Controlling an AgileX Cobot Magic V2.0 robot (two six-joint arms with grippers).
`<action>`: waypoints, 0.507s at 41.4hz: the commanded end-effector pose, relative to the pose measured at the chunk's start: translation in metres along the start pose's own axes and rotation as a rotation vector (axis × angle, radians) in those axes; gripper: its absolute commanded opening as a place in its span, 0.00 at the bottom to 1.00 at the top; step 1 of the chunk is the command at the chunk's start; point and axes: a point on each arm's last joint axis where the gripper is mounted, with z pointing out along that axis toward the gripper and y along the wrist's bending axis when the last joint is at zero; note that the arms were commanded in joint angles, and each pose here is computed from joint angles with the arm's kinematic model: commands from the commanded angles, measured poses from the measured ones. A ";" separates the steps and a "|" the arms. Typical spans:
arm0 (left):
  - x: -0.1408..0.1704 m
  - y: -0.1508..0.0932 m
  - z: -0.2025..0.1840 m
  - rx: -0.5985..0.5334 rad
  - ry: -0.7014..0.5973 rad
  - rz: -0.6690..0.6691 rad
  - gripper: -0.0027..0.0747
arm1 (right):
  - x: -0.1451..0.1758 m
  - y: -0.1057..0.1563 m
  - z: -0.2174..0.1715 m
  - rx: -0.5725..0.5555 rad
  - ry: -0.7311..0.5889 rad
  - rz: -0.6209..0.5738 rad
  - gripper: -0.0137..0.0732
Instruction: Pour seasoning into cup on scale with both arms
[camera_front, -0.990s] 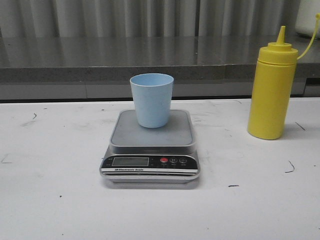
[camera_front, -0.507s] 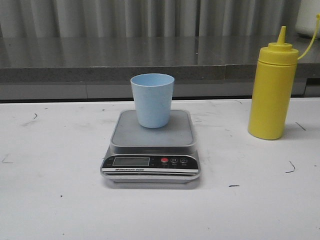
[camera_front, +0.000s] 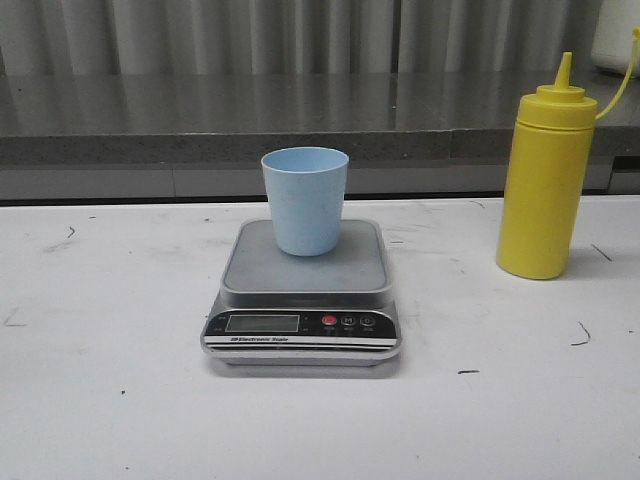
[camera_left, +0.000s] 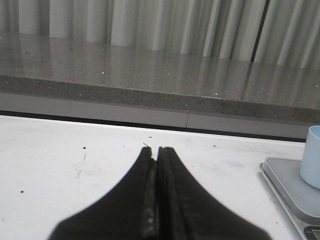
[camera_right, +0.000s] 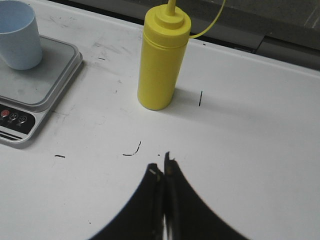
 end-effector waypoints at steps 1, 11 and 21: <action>0.000 0.001 -0.001 0.000 -0.069 -0.008 0.01 | -0.015 -0.002 -0.007 0.013 -0.103 -0.021 0.08; 0.000 0.001 -0.001 0.000 -0.069 -0.008 0.01 | 0.009 -0.003 -0.015 0.041 -0.236 0.023 0.08; 0.000 0.001 -0.001 0.000 -0.069 -0.008 0.01 | 0.066 -0.001 -0.003 0.107 -0.540 0.099 0.08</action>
